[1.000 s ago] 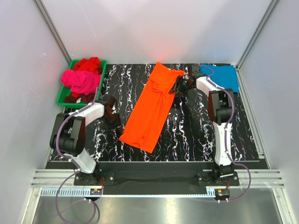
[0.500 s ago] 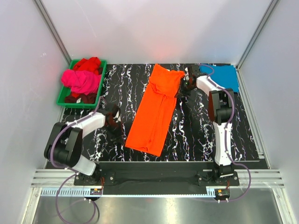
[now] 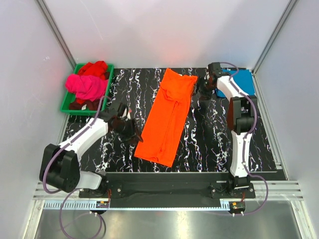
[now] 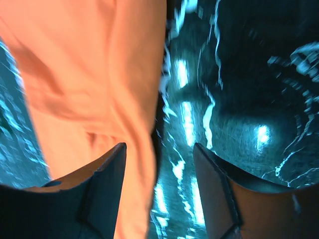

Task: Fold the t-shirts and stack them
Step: Fold the tshirt

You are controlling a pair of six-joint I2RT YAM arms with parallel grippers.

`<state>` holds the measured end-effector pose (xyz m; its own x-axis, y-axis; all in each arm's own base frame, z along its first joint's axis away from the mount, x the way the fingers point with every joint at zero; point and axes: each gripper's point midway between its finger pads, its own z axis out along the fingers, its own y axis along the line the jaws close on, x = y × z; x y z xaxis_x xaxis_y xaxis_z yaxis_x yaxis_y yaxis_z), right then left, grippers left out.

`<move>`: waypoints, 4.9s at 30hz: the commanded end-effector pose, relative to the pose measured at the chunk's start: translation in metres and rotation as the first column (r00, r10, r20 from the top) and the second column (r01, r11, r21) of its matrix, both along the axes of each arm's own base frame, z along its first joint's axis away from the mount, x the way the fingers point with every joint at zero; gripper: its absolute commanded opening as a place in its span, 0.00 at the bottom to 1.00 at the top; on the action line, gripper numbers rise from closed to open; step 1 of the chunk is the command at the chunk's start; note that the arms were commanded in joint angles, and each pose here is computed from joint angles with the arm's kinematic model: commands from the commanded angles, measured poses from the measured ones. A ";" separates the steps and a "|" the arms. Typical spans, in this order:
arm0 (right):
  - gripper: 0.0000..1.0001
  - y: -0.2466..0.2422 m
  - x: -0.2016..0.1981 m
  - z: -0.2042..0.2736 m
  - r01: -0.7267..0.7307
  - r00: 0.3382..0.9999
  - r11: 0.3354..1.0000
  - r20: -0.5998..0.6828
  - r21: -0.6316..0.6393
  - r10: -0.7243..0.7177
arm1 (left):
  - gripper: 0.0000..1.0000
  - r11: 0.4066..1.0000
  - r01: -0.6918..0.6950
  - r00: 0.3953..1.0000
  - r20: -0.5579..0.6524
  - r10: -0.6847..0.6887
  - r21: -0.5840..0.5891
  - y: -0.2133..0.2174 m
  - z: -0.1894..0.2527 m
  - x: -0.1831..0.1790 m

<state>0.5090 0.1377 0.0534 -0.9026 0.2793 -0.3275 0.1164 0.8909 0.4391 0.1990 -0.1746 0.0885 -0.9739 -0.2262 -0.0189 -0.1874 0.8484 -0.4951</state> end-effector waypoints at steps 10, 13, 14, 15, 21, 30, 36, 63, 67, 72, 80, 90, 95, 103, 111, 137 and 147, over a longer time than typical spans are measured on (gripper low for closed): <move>0.51 -0.004 0.103 0.015 0.228 0.953 0.957 0.159 0.179 -0.256 | 0.42 0.929 0.340 0.834 0.411 -0.370 0.146 -0.075 0.049 0.025; 0.48 -0.021 0.122 0.007 0.270 0.934 0.940 0.181 0.211 -0.308 | 0.45 0.878 0.421 0.772 0.417 -0.479 0.229 -0.101 0.036 0.012; 0.47 -0.023 0.125 0.006 0.269 0.933 0.936 0.178 0.227 -0.312 | 0.46 0.864 0.438 0.761 0.409 -0.504 0.249 -0.107 0.031 0.009; 0.47 -0.031 0.135 0.013 0.276 0.923 0.928 0.198 0.251 -0.328 | 0.46 0.842 0.473 0.732 0.416 -0.539 0.259 -0.121 0.027 -0.001; 0.50 -0.030 0.155 0.008 0.228 0.926 0.919 0.220 0.323 -0.307 | 0.49 0.815 0.473 0.737 0.357 -0.574 0.334 -0.145 -0.013 -0.013; 0.50 -0.033 0.170 0.008 0.269 0.894 0.886 0.245 0.377 -0.375 | 0.54 0.769 0.493 0.708 0.327 -0.626 0.406 -0.160 -0.031 -0.021; 0.45 -0.026 0.173 -0.016 0.293 0.897 0.855 0.187 0.428 -0.401 | 0.54 0.747 0.507 0.700 0.300 -0.648 0.431 -0.165 -0.038 -0.033; 0.09 -0.034 0.189 -0.033 0.320 0.865 0.831 0.217 0.455 -0.452 | 0.00 0.691 0.625 0.651 0.246 -0.718 0.362 -0.175 -0.061 -0.075; 0.04 -0.038 0.197 -0.033 0.302 0.856 0.838 0.258 0.455 -0.448 | 0.00 0.679 0.654 0.637 0.243 -0.732 0.332 -0.176 -0.062 -0.084; 0.07 -0.057 0.211 -0.031 0.285 0.833 0.827 0.302 0.484 -0.464 | 0.00 0.669 0.672 0.630 0.230 -0.742 0.317 -0.176 -0.066 -0.091; 0.13 -0.069 0.222 -0.022 0.265 0.808 0.812 0.339 0.521 -0.481 | 0.00 0.659 0.692 0.613 0.243 -0.752 0.295 -0.189 -0.064 -0.091; 0.47 -0.071 0.222 0.003 0.201 0.800 0.842 0.413 0.500 -0.436 | 0.27 0.653 0.713 0.578 0.313 -0.754 0.258 -0.235 -0.032 -0.076; 0.51 -0.090 0.212 0.032 0.229 0.804 0.848 0.399 0.477 -0.441 | 0.43 0.675 0.690 0.559 0.400 -0.726 0.260 -0.239 0.014 -0.065; 0.53 -0.088 0.114 0.118 0.288 0.875 0.896 0.288 0.337 -0.390 | 0.48 0.810 0.532 0.672 0.459 -0.581 0.247 -0.179 0.077 -0.007; 0.47 0.000 -0.099 0.122 0.163 0.986 0.981 0.024 0.108 -0.166 | 0.51 0.899 0.301 0.857 0.322 -0.401 0.320 -0.057 0.042 0.025; 0.60 0.072 -0.350 0.003 0.062 0.960 0.977 -0.279 0.206 -0.002 | 0.55 0.956 0.266 0.962 0.025 -0.271 0.123 -0.039 -0.066 -0.044; 0.57 0.091 -0.371 -0.026 0.012 0.953 0.968 -0.295 0.252 0.065 | 0.46 0.953 0.257 0.966 0.000 -0.260 0.160 -0.026 -0.077 -0.054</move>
<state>0.1321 0.2111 0.0225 -0.9508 0.3043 0.0580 0.2878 0.7988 0.5283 0.1504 -0.2088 0.0198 -0.9975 0.0419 -0.0568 0.0601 0.9264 -0.3718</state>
